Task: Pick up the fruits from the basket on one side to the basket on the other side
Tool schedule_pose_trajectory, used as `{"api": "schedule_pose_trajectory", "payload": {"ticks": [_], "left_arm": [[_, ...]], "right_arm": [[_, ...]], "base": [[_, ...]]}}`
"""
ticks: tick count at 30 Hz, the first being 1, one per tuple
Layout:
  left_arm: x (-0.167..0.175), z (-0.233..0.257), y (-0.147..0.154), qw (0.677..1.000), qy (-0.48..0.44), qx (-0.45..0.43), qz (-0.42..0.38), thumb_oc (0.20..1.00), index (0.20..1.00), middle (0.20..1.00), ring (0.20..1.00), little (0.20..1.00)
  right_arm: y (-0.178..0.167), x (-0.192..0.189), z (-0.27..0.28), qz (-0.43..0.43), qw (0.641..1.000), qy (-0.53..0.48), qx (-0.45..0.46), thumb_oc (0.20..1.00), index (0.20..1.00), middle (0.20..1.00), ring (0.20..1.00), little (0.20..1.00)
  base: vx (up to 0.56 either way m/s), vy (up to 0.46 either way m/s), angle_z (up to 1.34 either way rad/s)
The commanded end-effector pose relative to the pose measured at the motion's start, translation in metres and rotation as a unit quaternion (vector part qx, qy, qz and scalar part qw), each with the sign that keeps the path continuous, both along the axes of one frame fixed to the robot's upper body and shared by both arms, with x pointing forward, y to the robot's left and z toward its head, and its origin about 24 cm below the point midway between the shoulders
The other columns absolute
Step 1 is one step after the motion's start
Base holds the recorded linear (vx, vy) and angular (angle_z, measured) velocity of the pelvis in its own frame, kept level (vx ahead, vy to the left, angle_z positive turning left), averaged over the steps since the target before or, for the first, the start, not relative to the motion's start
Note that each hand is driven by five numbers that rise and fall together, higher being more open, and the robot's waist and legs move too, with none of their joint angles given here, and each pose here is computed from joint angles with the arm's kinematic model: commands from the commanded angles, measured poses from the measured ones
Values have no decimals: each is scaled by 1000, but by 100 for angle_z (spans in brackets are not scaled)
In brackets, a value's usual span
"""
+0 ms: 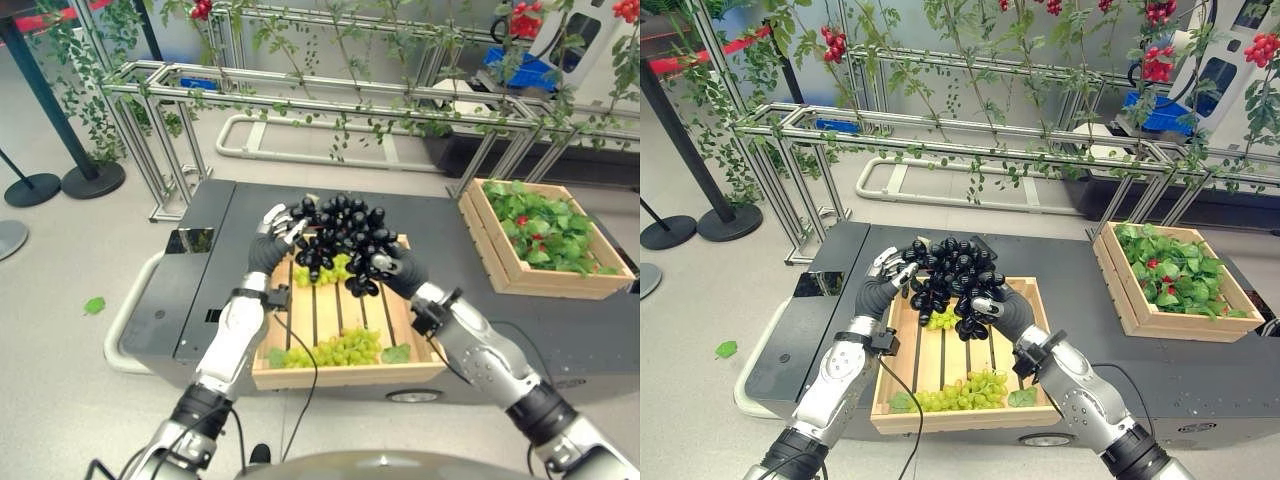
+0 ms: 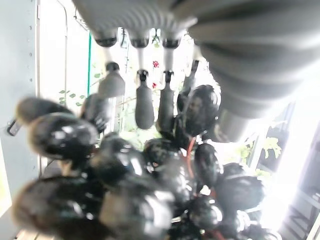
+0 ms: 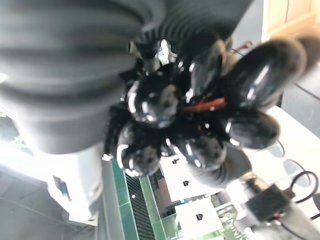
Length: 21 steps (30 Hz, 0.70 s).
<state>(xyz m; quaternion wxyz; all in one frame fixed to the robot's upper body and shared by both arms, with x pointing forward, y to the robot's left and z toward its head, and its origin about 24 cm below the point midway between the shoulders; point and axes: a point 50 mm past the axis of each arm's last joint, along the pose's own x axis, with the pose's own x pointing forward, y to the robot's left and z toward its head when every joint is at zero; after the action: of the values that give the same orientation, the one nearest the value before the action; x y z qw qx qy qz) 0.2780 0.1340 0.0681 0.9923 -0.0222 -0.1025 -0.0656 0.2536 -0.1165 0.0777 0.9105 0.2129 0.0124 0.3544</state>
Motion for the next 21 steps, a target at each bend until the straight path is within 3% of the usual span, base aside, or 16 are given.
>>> {"api": "schedule_pose_trajectory", "payload": {"ticks": [1, 9, 10, 11, 21], "left_arm": [[2, 23, 16, 997, -65, -18, 28, 200, 200, 200, 200, 200], [1, 22, 17, 997, -65, -7, 29, 200, 200, 200, 200, 200], [1, 22, 17, 997, -65, -7, 29, 200, 200, 200, 200, 200], [1, 22, 16, 998, -63, -5, 26, 200, 200, 200, 200, 200], [0, 20, 13, 998, -60, 1, 22, 200, 200, 200, 200, 200]], "right_arm": [[-13, 0, 50, -29, 990, -135, 41, 1000, 1000, 1000, 1000, 1000], [-5, 0, 56, -15, 988, -148, 48, 1000, 1000, 1000, 1000, 1000], [-5, 0, 56, -15, 988, -148, 48, 944, 944, 944, 944, 944], [-1, 0, 62, -7, 985, -160, 57, 200, 200, 200, 200, 200], [10, 1, 67, 12, 983, -150, 102, 200, 200, 200, 200, 200]], "base": [[0, 0, 0], [0, 0, 0], [10, 5, -3], [0, 0, 0], [3, 2, -3]]}}
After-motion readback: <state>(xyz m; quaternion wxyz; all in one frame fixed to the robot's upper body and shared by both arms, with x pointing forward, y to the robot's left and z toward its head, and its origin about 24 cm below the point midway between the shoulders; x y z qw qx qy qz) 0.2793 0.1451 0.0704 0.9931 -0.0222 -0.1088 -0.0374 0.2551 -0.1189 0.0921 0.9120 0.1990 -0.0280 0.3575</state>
